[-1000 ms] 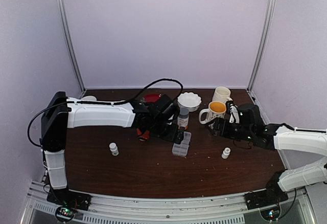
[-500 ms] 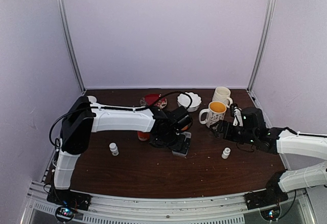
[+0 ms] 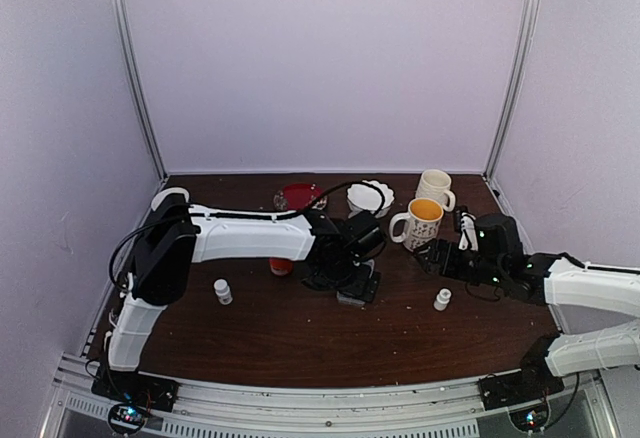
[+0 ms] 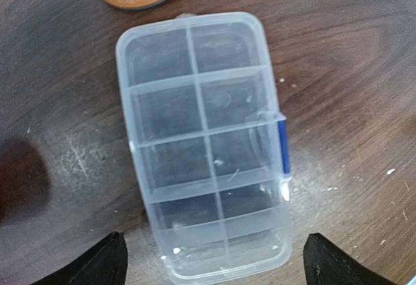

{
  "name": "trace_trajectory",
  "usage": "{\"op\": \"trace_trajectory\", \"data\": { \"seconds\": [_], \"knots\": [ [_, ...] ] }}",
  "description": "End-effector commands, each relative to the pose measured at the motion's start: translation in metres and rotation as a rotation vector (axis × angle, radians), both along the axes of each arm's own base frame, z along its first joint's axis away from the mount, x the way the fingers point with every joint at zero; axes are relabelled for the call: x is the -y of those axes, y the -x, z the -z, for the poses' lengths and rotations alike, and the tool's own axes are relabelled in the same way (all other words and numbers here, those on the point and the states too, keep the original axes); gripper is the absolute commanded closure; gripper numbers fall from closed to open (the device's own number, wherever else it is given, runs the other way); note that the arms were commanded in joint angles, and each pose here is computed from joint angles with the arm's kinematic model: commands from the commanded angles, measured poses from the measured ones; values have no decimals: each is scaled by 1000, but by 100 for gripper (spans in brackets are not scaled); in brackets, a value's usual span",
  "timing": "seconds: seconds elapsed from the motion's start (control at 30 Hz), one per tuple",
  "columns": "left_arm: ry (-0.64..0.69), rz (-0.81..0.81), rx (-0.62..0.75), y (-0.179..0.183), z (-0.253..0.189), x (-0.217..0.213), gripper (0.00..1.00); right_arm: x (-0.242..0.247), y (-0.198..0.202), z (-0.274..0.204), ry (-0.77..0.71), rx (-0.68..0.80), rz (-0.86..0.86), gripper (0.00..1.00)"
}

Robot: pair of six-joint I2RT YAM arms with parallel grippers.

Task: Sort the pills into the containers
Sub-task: Pick up the pill container from the center of the board.

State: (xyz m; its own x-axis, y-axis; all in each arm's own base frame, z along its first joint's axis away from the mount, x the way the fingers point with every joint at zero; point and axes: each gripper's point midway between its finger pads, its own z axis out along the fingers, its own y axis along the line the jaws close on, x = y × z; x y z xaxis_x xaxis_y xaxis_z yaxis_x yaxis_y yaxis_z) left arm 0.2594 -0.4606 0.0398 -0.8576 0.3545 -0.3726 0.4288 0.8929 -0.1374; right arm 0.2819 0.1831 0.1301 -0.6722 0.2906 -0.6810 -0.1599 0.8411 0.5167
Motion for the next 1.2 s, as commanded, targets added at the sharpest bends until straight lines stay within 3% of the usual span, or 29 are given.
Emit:
{"op": "trace_trajectory", "data": {
  "seconds": [0.0,0.33,0.57,0.73,1.17],
  "knots": [
    [-33,3,6,1,3,6,2,7,-1,1,12,9,28,10],
    [-159,-43,39,-3,18,-11,3,10,0,1,17,13,35,9],
    [-167,-33,42,-3,18,-12,24,10,0,-1,10,13,33,9],
    [-149,-12,58,-3,5,-11,31,2,4,-4,-14,9,-12,10],
    [278,118,134,11,-87,27,36,-43,28,-25,-278,-47,-217,14]
  ]
}}
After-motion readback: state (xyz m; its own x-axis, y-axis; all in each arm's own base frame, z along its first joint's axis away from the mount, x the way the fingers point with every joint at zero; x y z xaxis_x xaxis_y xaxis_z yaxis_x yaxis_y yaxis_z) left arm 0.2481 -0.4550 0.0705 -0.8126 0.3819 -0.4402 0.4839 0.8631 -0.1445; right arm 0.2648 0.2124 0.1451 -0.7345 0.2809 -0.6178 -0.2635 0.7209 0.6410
